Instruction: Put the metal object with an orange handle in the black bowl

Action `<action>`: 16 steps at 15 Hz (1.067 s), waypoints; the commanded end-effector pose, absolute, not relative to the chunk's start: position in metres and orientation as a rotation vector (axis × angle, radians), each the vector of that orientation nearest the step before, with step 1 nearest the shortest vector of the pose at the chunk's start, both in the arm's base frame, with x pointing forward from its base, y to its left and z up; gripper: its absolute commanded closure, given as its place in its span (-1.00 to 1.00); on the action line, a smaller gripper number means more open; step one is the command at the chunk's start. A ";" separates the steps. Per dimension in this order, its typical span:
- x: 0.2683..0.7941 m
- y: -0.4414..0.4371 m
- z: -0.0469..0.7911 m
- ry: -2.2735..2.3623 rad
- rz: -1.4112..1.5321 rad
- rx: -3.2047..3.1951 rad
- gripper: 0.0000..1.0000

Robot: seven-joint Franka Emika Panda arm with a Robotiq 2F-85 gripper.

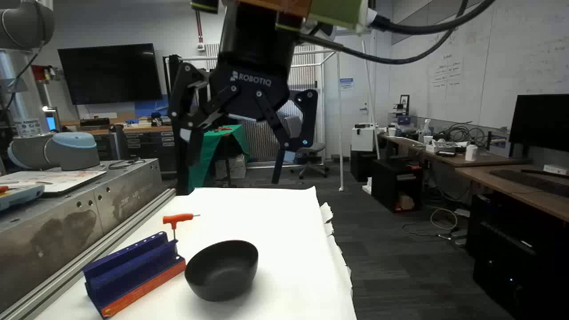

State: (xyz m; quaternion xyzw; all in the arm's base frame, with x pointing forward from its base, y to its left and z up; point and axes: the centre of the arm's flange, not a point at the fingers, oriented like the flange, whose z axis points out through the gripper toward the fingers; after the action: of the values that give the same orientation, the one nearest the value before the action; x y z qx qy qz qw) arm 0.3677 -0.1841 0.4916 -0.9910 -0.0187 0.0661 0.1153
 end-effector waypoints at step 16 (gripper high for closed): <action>0.522 -0.027 0.442 0.297 0.147 -3.015 -1.00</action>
State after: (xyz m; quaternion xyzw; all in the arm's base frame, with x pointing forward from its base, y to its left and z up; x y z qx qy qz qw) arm 0.4694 -0.0594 0.4529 -0.9931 0.0822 0.0436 0.0713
